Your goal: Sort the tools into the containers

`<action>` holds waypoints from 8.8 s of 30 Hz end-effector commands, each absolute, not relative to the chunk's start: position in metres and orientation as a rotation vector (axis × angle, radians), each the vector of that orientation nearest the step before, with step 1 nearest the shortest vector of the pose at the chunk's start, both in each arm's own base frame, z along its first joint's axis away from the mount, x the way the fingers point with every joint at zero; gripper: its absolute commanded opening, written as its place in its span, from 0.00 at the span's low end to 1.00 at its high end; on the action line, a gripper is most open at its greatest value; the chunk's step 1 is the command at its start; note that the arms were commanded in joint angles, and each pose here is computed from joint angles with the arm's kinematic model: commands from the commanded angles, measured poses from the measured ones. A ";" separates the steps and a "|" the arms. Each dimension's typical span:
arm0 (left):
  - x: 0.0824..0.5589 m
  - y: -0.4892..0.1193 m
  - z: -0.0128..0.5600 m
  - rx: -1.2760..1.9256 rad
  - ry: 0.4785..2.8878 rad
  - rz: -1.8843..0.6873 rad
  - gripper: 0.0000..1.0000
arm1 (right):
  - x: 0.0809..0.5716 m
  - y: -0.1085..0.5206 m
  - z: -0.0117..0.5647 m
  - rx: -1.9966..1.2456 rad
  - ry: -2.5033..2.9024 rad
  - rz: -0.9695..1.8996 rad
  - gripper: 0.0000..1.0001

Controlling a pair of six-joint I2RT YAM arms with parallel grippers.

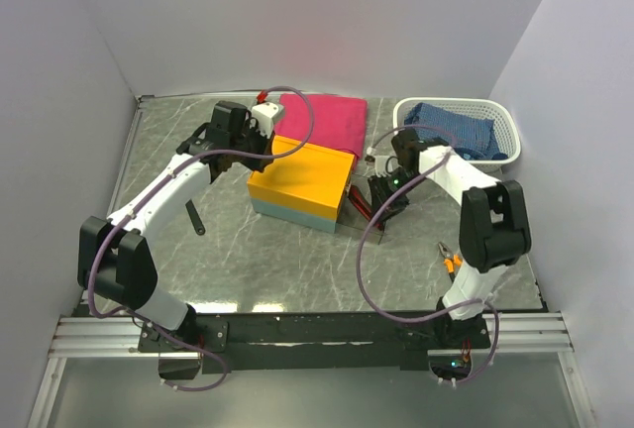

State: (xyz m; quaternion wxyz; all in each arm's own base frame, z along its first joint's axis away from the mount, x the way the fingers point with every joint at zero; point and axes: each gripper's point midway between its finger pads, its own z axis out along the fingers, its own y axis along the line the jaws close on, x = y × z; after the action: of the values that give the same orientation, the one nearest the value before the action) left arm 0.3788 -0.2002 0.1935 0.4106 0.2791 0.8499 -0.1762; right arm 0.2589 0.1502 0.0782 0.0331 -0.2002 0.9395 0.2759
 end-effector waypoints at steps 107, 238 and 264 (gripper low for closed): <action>0.372 -0.214 0.207 0.804 2.077 -0.528 0.58 | 0.276 -0.067 0.009 -0.356 3.020 -0.031 0.23; 0.448 0.050 0.106 -0.252 2.410 0.106 0.44 | 0.279 0.173 0.123 -0.465 2.586 0.966 0.58; 0.414 0.063 0.022 -0.492 2.597 0.224 0.68 | 0.299 0.168 0.114 -0.456 2.609 0.958 0.58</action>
State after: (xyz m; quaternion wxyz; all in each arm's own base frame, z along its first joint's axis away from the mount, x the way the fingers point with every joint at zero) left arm 0.4065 0.0657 0.0252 0.2416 -0.1645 0.9518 0.0934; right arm 0.2858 0.1701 0.1045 0.1385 -0.1467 0.9180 0.3413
